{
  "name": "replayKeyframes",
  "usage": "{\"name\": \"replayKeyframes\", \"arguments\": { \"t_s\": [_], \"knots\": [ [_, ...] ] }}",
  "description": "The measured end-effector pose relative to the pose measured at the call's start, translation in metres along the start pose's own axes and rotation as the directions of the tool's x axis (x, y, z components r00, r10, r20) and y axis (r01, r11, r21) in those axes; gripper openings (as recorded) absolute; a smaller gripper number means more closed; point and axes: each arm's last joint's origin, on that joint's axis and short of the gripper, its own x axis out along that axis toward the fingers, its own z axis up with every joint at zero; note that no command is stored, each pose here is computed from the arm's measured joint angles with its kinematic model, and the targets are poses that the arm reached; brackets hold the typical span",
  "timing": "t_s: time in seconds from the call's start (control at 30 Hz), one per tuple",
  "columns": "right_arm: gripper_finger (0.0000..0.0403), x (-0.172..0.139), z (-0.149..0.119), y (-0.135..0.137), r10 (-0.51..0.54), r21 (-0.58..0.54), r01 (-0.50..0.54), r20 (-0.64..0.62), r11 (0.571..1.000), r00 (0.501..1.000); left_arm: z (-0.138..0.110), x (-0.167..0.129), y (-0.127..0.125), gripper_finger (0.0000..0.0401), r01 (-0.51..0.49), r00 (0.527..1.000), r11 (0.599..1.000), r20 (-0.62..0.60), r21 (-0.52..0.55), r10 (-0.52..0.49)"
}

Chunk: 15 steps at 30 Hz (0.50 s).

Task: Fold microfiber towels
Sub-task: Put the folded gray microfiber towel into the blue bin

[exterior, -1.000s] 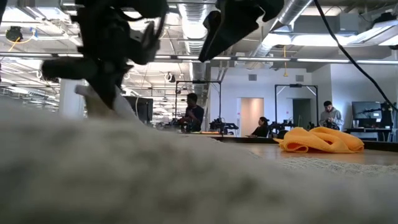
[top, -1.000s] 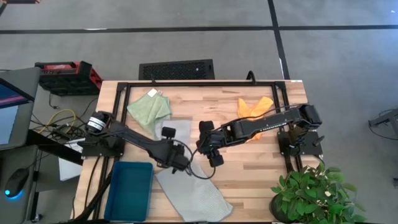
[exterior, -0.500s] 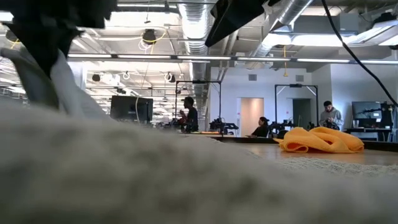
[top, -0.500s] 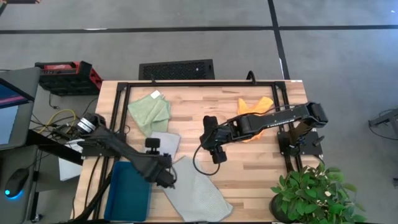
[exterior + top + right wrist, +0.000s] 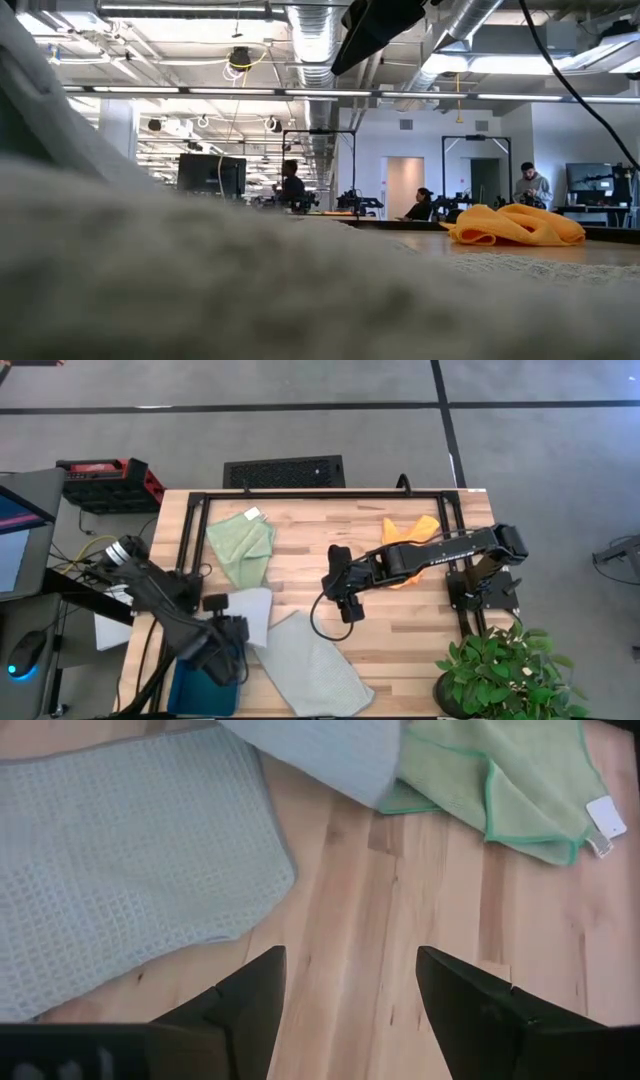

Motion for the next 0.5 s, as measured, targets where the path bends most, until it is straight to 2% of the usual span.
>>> {"name": "replayKeyframes", "arguments": {
  "t_s": [0.23,0.5],
  "knots": [
    [0.0249,0.0,-0.001,-0.001,0.0,0.003,0.0,-0.011,1.0,1.0,-0.019,-0.007,-0.013,0.0009,0.054,0.998,0.998,-0.03,-0.044,-0.056],
    [0.0249,0.0,-0.002,-0.003,-0.003,0.008,0.003,-0.012,1.0,1.0,-0.035,-0.015,-0.031,0.0008,0.188,0.978,0.976,-0.069,-0.112,-0.196]
  ]
}}
